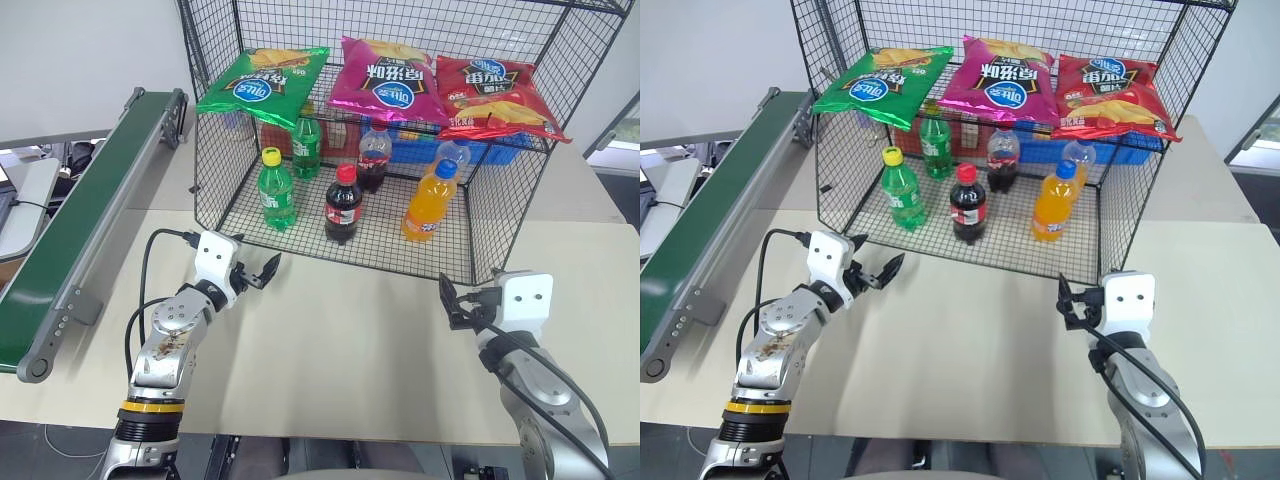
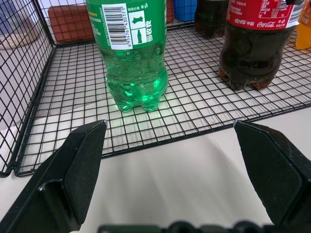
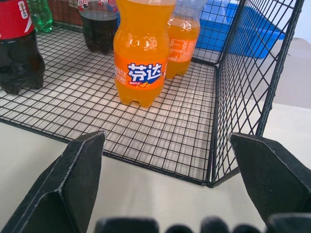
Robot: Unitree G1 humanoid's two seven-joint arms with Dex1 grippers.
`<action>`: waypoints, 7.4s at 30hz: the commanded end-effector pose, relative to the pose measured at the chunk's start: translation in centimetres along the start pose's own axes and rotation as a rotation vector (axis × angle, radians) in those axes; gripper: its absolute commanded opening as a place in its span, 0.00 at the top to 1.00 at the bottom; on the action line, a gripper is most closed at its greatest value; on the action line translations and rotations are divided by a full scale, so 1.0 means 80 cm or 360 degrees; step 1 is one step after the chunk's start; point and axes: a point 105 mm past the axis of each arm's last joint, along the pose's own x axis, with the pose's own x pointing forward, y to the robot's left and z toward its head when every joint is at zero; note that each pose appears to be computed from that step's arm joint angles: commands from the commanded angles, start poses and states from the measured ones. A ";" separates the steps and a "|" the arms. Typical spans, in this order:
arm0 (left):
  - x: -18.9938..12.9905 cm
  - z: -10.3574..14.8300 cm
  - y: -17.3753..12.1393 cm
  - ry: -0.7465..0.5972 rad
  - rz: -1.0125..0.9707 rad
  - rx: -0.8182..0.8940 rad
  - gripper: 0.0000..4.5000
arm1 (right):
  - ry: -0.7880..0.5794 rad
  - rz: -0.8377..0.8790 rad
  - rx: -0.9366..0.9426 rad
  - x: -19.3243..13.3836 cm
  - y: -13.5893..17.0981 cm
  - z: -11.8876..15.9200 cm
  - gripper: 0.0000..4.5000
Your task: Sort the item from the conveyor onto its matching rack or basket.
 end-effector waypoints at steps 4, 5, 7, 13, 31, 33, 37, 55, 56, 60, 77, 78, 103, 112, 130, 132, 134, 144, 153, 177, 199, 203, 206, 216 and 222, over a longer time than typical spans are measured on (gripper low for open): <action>-0.021 0.006 -0.026 -0.0073 -0.0127 -0.0049 0.01 | -0.0123 0.0040 -0.0039 -0.002 -0.003 0.022 0.00; -0.022 0.004 -0.028 -0.0065 -0.0137 -0.0046 0.01 | -0.0121 0.0044 -0.0041 -0.004 -0.002 0.022 0.00; -0.023 0.005 -0.032 -0.0076 -0.0156 -0.0053 0.01 | -0.0114 0.0051 -0.0045 -0.005 -0.002 0.020 0.00; -0.021 0.006 -0.034 -0.0085 -0.0176 -0.0058 0.01 | -0.0112 0.0060 -0.0054 -0.003 -0.002 0.020 0.00; -0.022 0.014 -0.024 -0.0133 -0.0127 -0.0079 0.01 | -0.0161 0.0103 -0.0067 0.011 0.001 0.033 0.00; -0.021 0.014 -0.023 -0.0131 -0.0126 -0.0080 0.01 | -0.0163 0.0106 -0.0067 0.013 0.003 0.034 0.00; -0.021 0.015 -0.021 -0.0134 -0.0125 -0.0072 0.01 | -0.0168 0.0106 -0.0063 0.013 0.003 0.035 0.00; -0.026 0.017 -0.021 -0.0113 -0.0169 -0.0051 0.01 | -0.0178 0.0096 -0.0048 0.010 0.007 0.038 0.00; -0.026 0.017 -0.020 -0.0112 -0.0169 -0.0050 0.01 | -0.0177 0.0097 -0.0046 0.010 0.008 0.038 0.00; -0.027 0.017 -0.017 -0.0107 -0.0161 -0.0040 0.01 | -0.0170 0.0110 -0.0037 0.011 0.011 0.035 0.00; -0.029 0.014 -0.016 -0.0112 -0.0154 -0.0040 0.01 | -0.0180 0.0135 -0.0055 0.014 0.010 0.040 0.00; -0.030 0.013 -0.015 -0.0105 -0.0152 -0.0039 0.01 | -0.0180 0.0136 -0.0056 0.014 0.010 0.040 0.00; -0.160 0.090 0.227 -0.0379 0.1016 -0.0843 0.01 | -0.0437 0.1710 -0.0123 0.020 0.140 0.198 0.00; -0.234 0.075 0.264 -0.0289 0.1144 -0.1507 0.01 | -0.0583 0.2081 -0.0114 0.008 0.178 0.255 0.00; -0.265 0.023 0.267 -0.0044 0.1151 -0.1878 0.01 | -0.0604 0.2084 -0.0064 0.002 0.185 0.254 0.00; -0.263 0.021 0.266 -0.0027 0.1143 -0.1882 0.01 | -0.0603 0.2075 -0.0062 0.003 0.185 0.254 0.00; -0.263 0.021 0.266 -0.0031 0.1134 -0.1889 0.01 | -0.0603 0.2070 -0.0062 0.003 0.185 0.255 0.00; -0.257 0.025 0.267 -0.0106 0.1089 -0.1894 0.01 | -0.0597 0.2039 -0.0064 0.007 0.184 0.254 0.00; -0.261 0.025 0.270 -0.0136 0.1101 -0.1886 0.01 | -0.0609 0.2038 -0.0061 0.009 0.185 0.256 0.00; -0.168 0.218 0.133 -0.0296 -0.0194 -0.1301 0.99 | -0.0679 0.1951 -0.0027 0.002 0.154 0.261 0.00; 0.005 0.341 0.048 -0.0780 -0.0794 -0.1275 0.99 | -0.0971 0.1315 -0.0024 0.011 0.106 0.298 0.00; 0.029 0.352 0.049 -0.0910 -0.0832 -0.1308 0.99 | -0.0980 0.1261 -0.0013 0.008 0.104 0.299 0.00; 0.042 0.352 0.059 -0.0993 -0.0811 -0.1375 0.99 | -0.0978 0.1234 -0.0009 0.006 0.104 0.298 0.00; 0.059 0.336 0.081 -0.1092 -0.0673 -0.1411 0.99 | -0.0959 0.1190 -0.0011 0.008 0.107 0.296 0.00; 0.065 0.293 0.078 -0.0944 -0.0587 -0.1433 0.99 | -0.0954 0.1202 -0.0025 0.004 0.112 0.294 0.00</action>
